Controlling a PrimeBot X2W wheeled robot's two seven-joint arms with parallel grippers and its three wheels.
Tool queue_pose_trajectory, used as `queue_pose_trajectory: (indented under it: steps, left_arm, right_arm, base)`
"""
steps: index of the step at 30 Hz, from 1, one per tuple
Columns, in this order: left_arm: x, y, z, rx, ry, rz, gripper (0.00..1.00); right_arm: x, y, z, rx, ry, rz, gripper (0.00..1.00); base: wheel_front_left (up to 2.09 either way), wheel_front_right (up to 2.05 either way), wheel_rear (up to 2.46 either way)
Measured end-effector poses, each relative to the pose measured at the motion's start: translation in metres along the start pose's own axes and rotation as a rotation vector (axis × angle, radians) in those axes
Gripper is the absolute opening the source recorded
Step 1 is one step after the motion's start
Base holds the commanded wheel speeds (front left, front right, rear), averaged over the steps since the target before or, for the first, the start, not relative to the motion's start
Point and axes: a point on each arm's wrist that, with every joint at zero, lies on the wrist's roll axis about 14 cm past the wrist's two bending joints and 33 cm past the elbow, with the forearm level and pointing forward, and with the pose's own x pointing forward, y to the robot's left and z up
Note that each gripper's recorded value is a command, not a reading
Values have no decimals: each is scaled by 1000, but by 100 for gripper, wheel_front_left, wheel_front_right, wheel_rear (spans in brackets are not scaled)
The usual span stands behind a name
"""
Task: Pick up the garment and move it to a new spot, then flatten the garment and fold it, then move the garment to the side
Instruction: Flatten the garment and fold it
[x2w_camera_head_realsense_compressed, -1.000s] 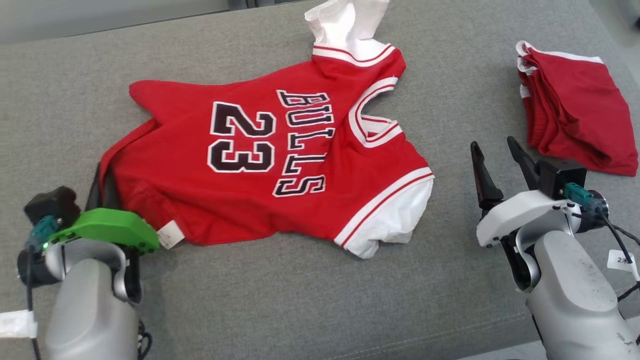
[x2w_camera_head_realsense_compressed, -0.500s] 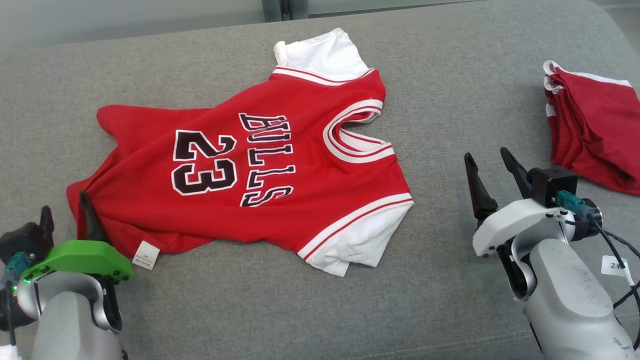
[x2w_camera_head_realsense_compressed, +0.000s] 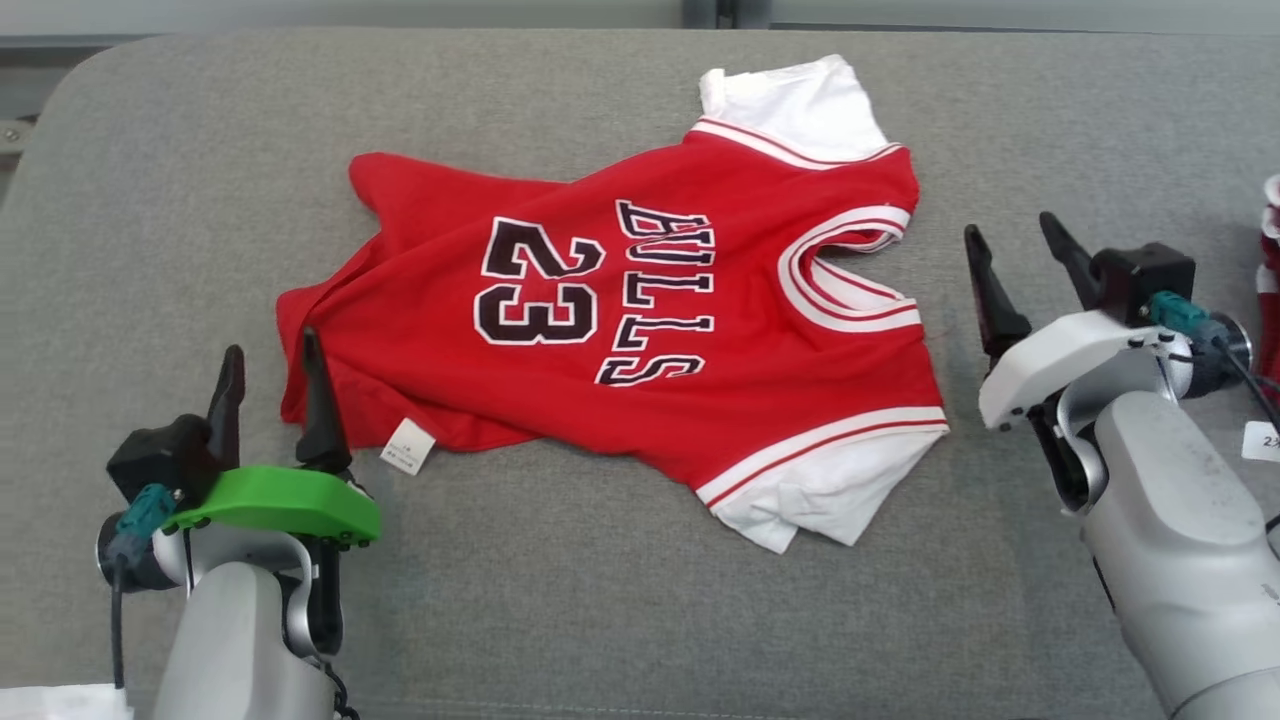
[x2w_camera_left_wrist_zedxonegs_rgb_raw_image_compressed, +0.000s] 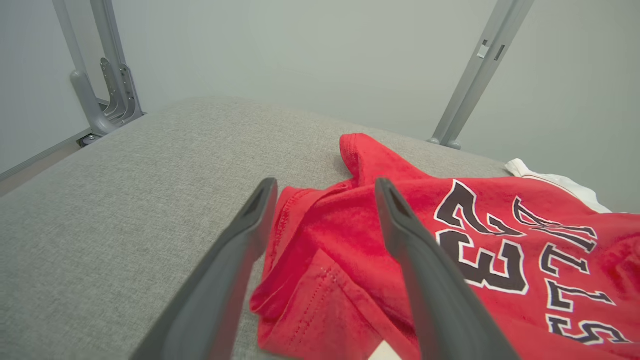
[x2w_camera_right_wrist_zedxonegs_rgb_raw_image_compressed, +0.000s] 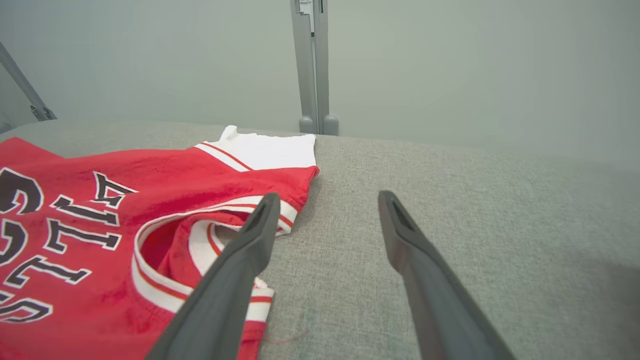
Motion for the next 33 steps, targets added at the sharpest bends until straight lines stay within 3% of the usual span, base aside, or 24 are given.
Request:
queue_pose_trajectory:
  steps: [6, 17, 18, 20, 23, 26, 29, 33]
  left_arm:
    - [-14, 10, 2, 22, -5, 28, 100]
    - [-27, 25, -15, 39, 46, 78, 100]
    - [-27, 26, -17, 38, 51, 85, 100]
    - [-28, 28, -19, 39, 57, 92, 100]
    - [-30, 31, -24, 44, 73, 103, 100]
    - [-30, 25, -25, 52, 78, 81, 100]
    - [-31, 23, -24, 47, 76, 78, 100]
    - [-37, 20, -34, 55, 113, 68, 100]
  right_arm:
    - [38, 13, -6, -21, 27, 49, 100]
    - [85, 28, -61, 1, 179, 84, 100]
    - [87, 31, -67, 9, 192, 88, 80]
    - [92, 38, -75, 2, 210, 111, 0]
    - [115, 24, -59, -64, 158, 115, 0]
    - [138, -12, -26, -125, 80, 55, 0]
    - [161, -25, 8, -184, 3, 30, 0]
    - [177, -34, 14, -252, 2, 9, 0]
  base:
    - [0, 0, 0]
    - [0, 0, 0]
    - [0, 0, 0]
    - [0, 0, 0]
    - [0, 0, 0]
    - [0, 0, 0]
    - [0, 0, 0]
    - [0, 0, 0]
